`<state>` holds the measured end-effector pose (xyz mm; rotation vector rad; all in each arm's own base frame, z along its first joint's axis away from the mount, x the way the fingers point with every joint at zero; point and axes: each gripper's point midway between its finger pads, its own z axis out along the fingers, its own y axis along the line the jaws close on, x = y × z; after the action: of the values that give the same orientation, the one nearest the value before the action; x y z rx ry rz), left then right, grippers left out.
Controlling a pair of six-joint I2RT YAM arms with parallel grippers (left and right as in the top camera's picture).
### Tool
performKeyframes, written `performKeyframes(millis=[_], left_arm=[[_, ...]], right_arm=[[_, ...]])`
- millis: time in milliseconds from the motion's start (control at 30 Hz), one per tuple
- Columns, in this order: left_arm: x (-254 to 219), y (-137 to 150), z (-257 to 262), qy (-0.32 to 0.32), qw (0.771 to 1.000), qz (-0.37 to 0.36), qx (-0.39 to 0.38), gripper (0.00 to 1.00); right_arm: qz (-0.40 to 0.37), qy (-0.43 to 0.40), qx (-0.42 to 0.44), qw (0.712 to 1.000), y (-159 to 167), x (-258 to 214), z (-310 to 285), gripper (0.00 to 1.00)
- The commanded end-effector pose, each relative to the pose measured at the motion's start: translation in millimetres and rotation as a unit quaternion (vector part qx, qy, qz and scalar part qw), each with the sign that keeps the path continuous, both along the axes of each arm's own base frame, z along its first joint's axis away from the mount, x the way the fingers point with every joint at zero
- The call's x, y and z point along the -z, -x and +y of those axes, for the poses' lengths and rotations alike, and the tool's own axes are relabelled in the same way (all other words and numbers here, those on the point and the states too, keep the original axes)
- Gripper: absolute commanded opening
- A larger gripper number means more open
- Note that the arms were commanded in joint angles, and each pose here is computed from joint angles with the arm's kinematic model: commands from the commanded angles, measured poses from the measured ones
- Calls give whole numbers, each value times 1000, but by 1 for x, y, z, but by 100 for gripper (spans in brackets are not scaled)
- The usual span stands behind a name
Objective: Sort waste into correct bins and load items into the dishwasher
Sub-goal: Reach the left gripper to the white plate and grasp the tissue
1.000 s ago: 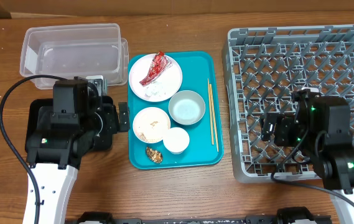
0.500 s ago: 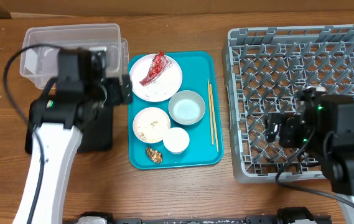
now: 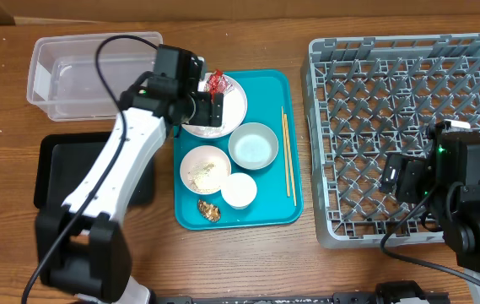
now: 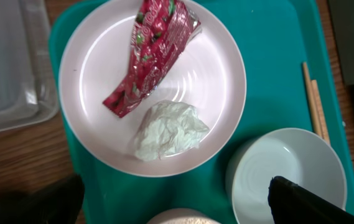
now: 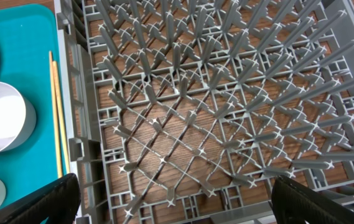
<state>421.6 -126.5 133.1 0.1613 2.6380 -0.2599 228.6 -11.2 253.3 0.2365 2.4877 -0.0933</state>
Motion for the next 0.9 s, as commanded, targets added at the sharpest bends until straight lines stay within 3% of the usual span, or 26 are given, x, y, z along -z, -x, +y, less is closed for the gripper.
performKeyframes(millis=[0, 433, 533, 600, 633, 867], left_arm=[[22, -9, -11, -7, 1000, 15, 2, 95], [87, -22, -18, -22, 998, 52, 6, 88], [88, -25, -17, -24, 999, 46, 3, 81], [88, -27, -17, -25, 999, 42, 2, 68], [88, -26, -15, -29, 999, 43, 0, 66], [93, -23, -13, -33, 998, 49, -1, 65]], right_arm=[[-17, 5, 13, 1000, -2, -10, -5, 100], [-16, 5, 13, 1000, -1, -10, -4, 100], [-16, 5, 13, 1000, -1, -10, -4, 100], [-16, 5, 13, 1000, -1, -10, -4, 100], [-15, 5, 13, 1000, -1, -10, -4, 100], [-15, 5, 13, 1000, -1, -10, -4, 100]])
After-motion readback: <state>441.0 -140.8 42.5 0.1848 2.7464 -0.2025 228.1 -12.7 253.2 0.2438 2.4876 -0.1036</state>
